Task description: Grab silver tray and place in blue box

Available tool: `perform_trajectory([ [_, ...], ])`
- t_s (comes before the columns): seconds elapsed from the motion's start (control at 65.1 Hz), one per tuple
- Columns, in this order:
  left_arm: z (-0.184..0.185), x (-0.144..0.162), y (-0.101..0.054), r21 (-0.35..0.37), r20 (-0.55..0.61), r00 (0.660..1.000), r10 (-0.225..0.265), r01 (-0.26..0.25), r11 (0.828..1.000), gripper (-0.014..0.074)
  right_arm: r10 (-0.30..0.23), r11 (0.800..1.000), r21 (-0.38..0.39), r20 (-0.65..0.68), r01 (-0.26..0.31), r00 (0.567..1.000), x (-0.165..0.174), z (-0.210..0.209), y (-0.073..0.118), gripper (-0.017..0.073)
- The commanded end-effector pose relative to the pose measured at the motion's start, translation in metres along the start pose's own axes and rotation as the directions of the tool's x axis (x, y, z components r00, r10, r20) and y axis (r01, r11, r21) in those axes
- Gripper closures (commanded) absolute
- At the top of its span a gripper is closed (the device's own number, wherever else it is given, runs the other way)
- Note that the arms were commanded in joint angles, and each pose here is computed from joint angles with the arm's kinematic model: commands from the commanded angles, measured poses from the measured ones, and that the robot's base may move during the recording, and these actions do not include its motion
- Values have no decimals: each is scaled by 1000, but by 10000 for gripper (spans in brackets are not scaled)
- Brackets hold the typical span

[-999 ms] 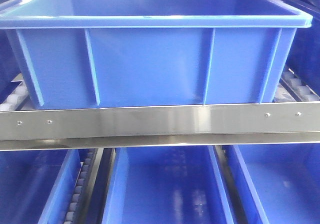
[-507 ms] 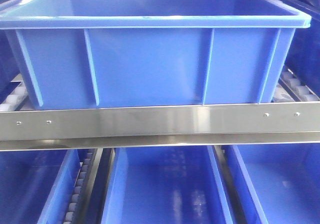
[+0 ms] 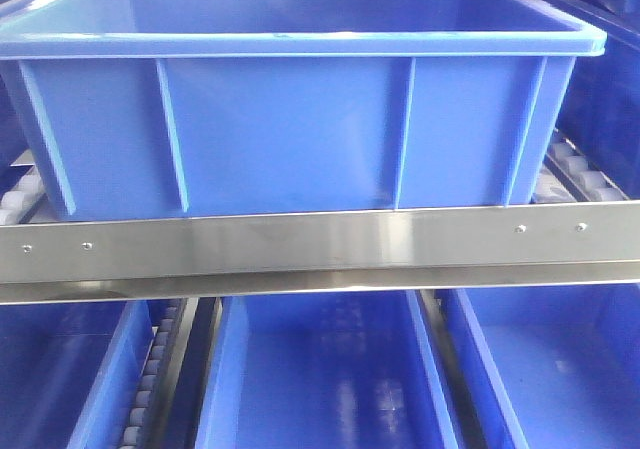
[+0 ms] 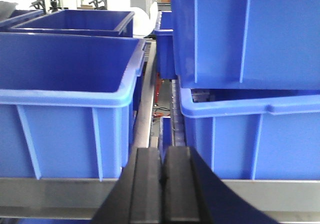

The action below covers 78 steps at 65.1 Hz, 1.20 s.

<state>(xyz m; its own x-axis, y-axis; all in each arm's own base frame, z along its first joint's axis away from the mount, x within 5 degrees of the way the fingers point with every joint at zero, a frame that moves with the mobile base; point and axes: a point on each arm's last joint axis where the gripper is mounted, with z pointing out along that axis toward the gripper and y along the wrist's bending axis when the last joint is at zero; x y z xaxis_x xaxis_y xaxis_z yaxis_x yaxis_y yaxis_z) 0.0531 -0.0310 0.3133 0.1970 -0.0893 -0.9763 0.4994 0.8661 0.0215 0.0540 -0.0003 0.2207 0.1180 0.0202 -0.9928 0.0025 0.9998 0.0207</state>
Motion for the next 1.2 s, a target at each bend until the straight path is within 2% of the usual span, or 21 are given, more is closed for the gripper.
perform_trajectory([
  [0.0, 0, -16, -2, 31, 98, 995, -7, 4, 1000, 607, -23, 1000, 7, 143, 22, 989, -12, -3, 0, 505],
  [0.938, 1, -15, -2, 28, 87, 996, -4, 2, 1000, 607, -25, 1000, 5, 169, 24, 985, -7, -2, 0, 505],
  [1.045, -3, -2, 4, -57, -28, 1000, 7, -9, 998, 607, -25, 1000, 5, 169, 24, 985, -7, -2, 0, 505],
  [1.107, -7, 8, 8, -118, -78, 997, -19, 10, 993, 607, -25, 1000, 5, 169, 24, 985, -7, -2, 0, 505],
  [1.137, -10, 12, 9, -144, -81, 997, -14, 2, 990, 607, -25, 1000, 5, 169, 24, 985, -7, -2, 0, 505],
  [1.183, -15, 17, 10, -176, -75, 997, 21, -34, 984, 607, -25, 1000, 5, 169, 24, 985, -7, -2, 0, 505],
])
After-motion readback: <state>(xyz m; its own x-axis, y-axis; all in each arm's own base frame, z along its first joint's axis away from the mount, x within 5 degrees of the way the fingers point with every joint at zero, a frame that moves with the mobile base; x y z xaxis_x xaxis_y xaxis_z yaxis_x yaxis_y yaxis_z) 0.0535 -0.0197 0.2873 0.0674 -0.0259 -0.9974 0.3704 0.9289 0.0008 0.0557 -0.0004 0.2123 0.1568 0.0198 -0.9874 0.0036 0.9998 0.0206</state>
